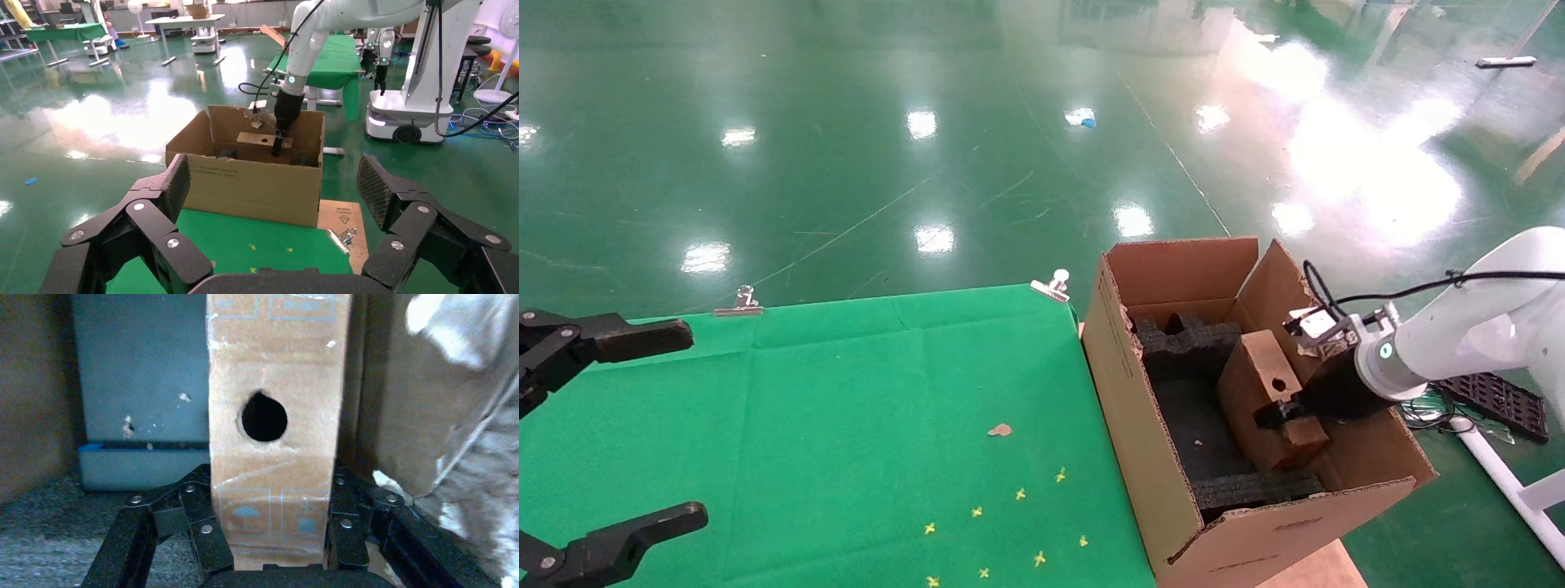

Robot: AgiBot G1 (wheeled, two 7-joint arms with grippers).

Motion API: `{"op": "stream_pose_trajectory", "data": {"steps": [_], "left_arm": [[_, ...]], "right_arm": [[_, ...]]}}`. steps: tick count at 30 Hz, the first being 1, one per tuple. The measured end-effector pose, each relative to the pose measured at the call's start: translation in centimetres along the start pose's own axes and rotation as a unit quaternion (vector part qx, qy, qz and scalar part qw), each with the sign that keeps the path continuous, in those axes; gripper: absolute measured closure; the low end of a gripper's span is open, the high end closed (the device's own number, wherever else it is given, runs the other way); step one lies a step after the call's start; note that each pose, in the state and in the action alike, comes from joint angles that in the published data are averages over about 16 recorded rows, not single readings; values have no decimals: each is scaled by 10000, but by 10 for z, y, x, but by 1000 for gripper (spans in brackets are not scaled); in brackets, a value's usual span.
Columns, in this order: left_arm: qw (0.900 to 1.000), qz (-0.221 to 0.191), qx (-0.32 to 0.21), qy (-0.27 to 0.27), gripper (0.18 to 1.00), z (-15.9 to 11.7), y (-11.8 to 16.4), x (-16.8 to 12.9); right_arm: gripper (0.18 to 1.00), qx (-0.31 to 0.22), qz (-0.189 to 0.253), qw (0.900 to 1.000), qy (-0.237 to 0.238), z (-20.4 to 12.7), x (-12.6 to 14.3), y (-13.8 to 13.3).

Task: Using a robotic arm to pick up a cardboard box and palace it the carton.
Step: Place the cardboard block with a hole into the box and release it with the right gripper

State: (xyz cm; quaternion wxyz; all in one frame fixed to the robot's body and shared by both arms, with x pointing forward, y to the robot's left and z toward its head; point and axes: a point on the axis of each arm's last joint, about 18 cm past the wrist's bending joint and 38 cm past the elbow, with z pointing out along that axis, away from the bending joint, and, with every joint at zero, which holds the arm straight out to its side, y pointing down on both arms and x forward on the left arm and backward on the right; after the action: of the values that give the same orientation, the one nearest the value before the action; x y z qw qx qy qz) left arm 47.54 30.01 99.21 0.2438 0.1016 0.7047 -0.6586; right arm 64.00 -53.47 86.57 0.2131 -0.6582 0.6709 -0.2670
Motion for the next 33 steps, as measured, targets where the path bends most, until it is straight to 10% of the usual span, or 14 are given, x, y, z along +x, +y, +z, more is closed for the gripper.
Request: {"op": "stream_pose_trajectory", "data": {"steps": [21,33], "left_arm": [[10000,0,0,0,184,0,0,0],[10000,0,0,0,184,0,0,0]], "right_arm": [[631,86,68,9999,62,-29,9,-16],[379,1162,-348,9926,-76,-117,17,-81]]}}
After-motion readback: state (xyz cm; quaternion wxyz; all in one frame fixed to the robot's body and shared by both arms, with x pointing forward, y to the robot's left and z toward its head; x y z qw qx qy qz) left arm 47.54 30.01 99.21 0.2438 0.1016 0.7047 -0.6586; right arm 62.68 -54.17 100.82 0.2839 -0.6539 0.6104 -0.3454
